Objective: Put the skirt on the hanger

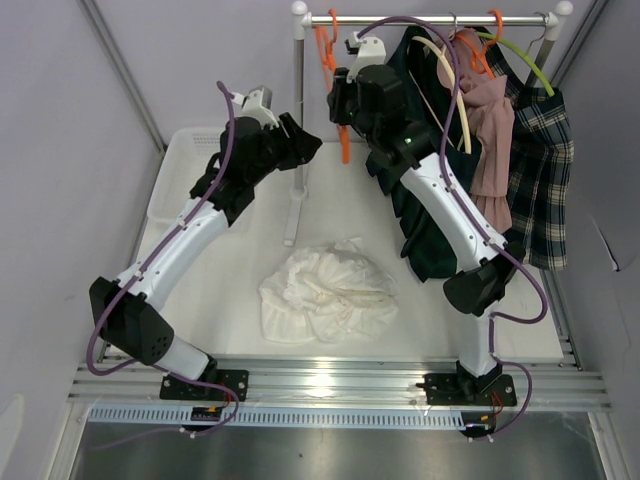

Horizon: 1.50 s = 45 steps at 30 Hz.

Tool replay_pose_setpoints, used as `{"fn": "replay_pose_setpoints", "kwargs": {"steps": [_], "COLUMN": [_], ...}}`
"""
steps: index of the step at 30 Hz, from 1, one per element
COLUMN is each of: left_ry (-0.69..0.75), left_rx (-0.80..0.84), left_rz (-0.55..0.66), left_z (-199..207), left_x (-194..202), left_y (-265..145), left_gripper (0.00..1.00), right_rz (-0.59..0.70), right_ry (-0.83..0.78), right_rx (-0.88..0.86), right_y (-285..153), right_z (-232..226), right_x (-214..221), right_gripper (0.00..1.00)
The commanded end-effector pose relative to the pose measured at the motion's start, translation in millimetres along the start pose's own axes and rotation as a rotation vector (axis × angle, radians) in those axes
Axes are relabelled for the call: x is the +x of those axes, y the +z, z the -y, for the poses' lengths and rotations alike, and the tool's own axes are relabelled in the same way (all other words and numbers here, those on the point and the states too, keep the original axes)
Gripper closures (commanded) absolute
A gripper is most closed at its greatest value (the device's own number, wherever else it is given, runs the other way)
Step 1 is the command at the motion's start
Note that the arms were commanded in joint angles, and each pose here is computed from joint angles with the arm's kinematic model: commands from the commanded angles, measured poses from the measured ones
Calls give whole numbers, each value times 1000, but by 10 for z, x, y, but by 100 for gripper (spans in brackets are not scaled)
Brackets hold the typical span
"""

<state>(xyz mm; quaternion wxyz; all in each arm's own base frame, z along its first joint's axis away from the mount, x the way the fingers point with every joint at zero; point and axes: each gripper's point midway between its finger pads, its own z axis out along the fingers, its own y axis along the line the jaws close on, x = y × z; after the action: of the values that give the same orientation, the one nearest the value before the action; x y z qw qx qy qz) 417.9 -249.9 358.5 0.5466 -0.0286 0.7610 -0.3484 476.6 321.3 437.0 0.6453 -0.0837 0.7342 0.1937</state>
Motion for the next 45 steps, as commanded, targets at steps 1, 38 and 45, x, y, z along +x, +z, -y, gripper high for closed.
{"fn": "replay_pose_setpoints", "kwargs": {"steps": [1,38,45], "left_ry": [10,149,139], "left_rx": [69,79,-2], "left_rz": [60,32,-58], "left_z": [239,210,-31], "left_x": [-238,-122,181], "left_y": [-190,-932,-1099], "left_gripper": [47,33,37], "right_rz": [45,54,-66], "right_ry": [0,45,107], "right_rx": [42,-40,-107], "right_y": [-53,-970,-1410], "right_z": [227,364,344], "right_x": [-243,-504,-71], "right_gripper": [73,100,100]}}
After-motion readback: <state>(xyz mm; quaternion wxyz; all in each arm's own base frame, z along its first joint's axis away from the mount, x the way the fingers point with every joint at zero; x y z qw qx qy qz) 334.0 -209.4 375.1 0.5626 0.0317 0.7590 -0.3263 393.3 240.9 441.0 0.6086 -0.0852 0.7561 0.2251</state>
